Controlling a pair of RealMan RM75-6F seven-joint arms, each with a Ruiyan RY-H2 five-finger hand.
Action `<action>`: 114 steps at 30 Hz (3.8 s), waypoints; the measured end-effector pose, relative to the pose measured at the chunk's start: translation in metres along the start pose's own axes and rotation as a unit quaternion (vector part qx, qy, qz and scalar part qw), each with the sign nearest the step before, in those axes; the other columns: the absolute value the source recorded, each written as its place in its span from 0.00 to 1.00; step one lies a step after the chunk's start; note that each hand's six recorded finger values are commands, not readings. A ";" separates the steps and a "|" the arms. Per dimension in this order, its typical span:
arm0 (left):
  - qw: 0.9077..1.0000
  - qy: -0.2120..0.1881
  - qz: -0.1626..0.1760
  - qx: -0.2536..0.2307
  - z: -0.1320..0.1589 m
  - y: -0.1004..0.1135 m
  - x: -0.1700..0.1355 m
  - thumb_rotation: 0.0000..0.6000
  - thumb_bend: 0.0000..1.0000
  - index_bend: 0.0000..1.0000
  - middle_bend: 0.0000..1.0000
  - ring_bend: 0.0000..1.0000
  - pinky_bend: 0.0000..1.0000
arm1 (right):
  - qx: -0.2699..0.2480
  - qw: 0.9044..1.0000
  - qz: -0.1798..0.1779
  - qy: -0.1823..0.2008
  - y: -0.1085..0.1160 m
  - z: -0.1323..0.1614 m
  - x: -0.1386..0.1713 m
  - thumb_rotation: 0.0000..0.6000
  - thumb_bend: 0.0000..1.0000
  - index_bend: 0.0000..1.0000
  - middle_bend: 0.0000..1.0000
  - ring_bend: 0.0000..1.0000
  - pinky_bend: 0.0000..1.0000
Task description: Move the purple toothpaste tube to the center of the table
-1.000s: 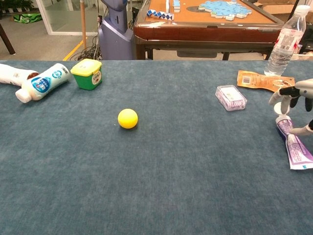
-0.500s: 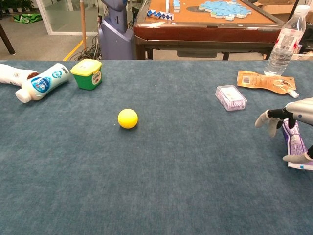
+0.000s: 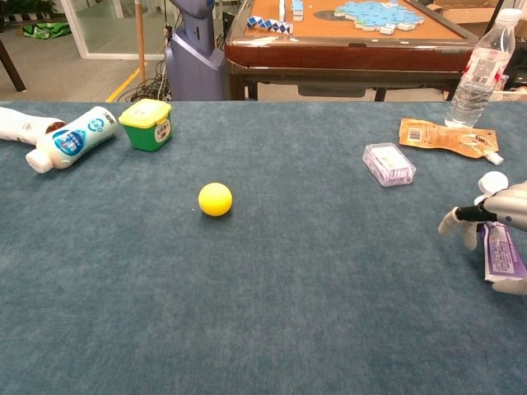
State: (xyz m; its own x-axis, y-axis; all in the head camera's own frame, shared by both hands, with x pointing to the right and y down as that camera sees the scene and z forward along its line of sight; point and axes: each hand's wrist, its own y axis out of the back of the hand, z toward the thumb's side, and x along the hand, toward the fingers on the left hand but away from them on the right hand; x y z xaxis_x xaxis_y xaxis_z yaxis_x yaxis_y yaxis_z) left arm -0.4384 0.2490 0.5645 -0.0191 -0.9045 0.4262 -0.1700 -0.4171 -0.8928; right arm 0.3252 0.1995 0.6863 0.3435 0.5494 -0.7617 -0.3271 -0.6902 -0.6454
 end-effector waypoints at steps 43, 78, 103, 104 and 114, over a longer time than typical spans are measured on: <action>1.000 -0.014 -0.013 0.000 0.007 -0.007 0.009 1.00 0.04 0.00 0.00 0.00 0.08 | -0.076 0.984 0.012 -0.163 0.000 -0.099 0.025 1.00 0.28 0.15 0.31 0.27 0.20; 1.000 -0.011 -0.010 0.000 0.005 -0.004 0.004 1.00 0.05 0.00 0.00 0.00 0.08 | -0.076 0.993 -0.049 -0.078 0.029 -0.053 0.017 1.00 0.29 0.21 0.37 0.27 0.20; 1.000 -0.001 -0.008 -0.005 -0.005 -0.003 0.001 1.00 0.04 0.00 0.00 0.00 0.08 | -0.034 0.992 0.003 -0.119 -0.002 -0.047 -0.024 1.00 0.32 0.37 0.42 0.32 0.21; 1.000 0.000 -0.008 -0.005 -0.005 -0.003 0.001 1.00 0.04 0.00 0.00 0.00 0.08 | -0.033 0.992 0.003 -0.119 -0.003 -0.047 -0.024 1.00 0.32 0.38 0.43 0.32 0.22; 1.000 0.000 -0.008 -0.007 -0.006 -0.004 0.001 1.00 0.05 0.00 0.00 0.00 0.08 | -0.021 0.992 0.011 -0.123 -0.007 -0.048 -0.022 1.00 0.38 0.44 0.46 0.34 0.22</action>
State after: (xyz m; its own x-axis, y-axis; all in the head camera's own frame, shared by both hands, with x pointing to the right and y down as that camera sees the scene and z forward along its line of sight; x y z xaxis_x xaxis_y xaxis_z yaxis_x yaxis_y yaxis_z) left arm -0.4434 0.2502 0.5695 -0.0158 -0.8981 0.4396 -0.1830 -0.4296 -0.8843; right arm 0.3616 0.1695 0.7104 0.1095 0.6287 -0.7699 -0.2935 -0.7196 -0.6293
